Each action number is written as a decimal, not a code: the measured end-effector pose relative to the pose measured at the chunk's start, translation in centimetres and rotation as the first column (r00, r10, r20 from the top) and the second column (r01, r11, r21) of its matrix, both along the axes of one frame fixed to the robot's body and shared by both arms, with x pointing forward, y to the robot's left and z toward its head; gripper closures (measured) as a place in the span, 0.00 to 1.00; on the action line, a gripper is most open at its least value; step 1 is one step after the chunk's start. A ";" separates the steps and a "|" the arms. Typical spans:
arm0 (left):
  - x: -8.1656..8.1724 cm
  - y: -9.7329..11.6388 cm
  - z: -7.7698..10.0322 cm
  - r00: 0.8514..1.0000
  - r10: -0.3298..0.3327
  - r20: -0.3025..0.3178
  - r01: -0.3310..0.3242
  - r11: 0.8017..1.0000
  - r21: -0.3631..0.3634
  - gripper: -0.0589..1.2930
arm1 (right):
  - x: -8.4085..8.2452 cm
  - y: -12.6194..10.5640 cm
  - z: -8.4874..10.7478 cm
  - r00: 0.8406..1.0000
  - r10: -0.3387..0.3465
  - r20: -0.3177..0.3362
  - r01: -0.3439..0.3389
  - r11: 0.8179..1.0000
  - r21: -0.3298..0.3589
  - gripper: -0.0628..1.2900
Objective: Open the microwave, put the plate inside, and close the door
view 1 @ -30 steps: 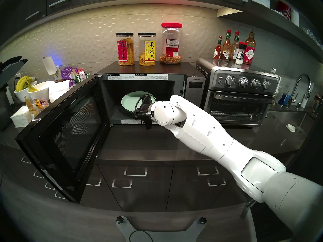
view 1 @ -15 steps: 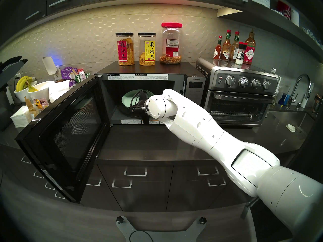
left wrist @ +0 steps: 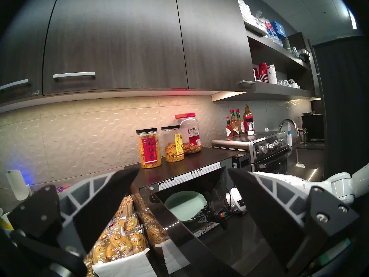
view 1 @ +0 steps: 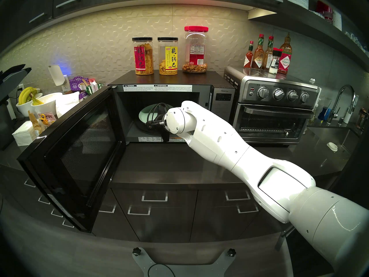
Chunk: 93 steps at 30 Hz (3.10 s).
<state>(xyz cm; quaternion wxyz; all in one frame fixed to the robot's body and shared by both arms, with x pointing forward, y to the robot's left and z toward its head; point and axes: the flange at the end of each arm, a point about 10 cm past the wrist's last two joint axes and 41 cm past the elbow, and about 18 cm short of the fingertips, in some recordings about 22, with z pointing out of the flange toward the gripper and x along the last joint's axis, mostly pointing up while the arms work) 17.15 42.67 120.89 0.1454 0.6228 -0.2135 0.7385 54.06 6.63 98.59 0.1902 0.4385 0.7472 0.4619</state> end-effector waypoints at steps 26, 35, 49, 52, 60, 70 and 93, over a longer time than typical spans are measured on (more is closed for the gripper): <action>0.0 0.0 0.0 1.000 -0.002 0.000 0.002 1.000 -0.001 0.02 | 2.6 0.0 -1.0 0.997 -0.064 -0.032 0.064 0.998 -0.002 0.97; 0.0 0.0 0.0 1.000 -0.003 0.000 0.003 1.000 -0.001 0.02 | 3.1 0.3 -1.0 0.995 -0.073 -0.062 0.073 0.997 0.012 0.97; 0.0 0.0 0.0 1.000 -0.003 0.000 0.003 1.000 -0.001 0.02 | 4.1 0.7 -1.5 0.991 -0.097 -0.093 0.099 0.995 0.010 0.97; 0.0 0.0 0.0 1.000 -0.003 0.000 0.003 1.000 -0.002 0.02 | 4.2 0.7 -1.5 0.990 -0.103 -0.096 0.104 0.995 0.008 0.97; 0.0 0.0 0.0 1.000 -0.003 0.000 0.003 1.000 -0.002 0.02 | 4.7 0.8 -1.8 0.987 -0.117 -0.107 0.117 0.993 0.002 0.97; 0.0 0.0 0.0 1.000 -0.003 0.000 0.003 1.000 -0.002 0.02 | 5.3 0.9 -2.1 0.985 -0.129 -0.114 0.130 0.992 0.002 0.97; 0.0 0.0 0.0 1.000 -0.004 0.000 0.004 1.000 -0.002 0.02 | 5.6 1.6 -1.2 0.991 -0.100 -0.090 0.103 0.994 0.027 0.78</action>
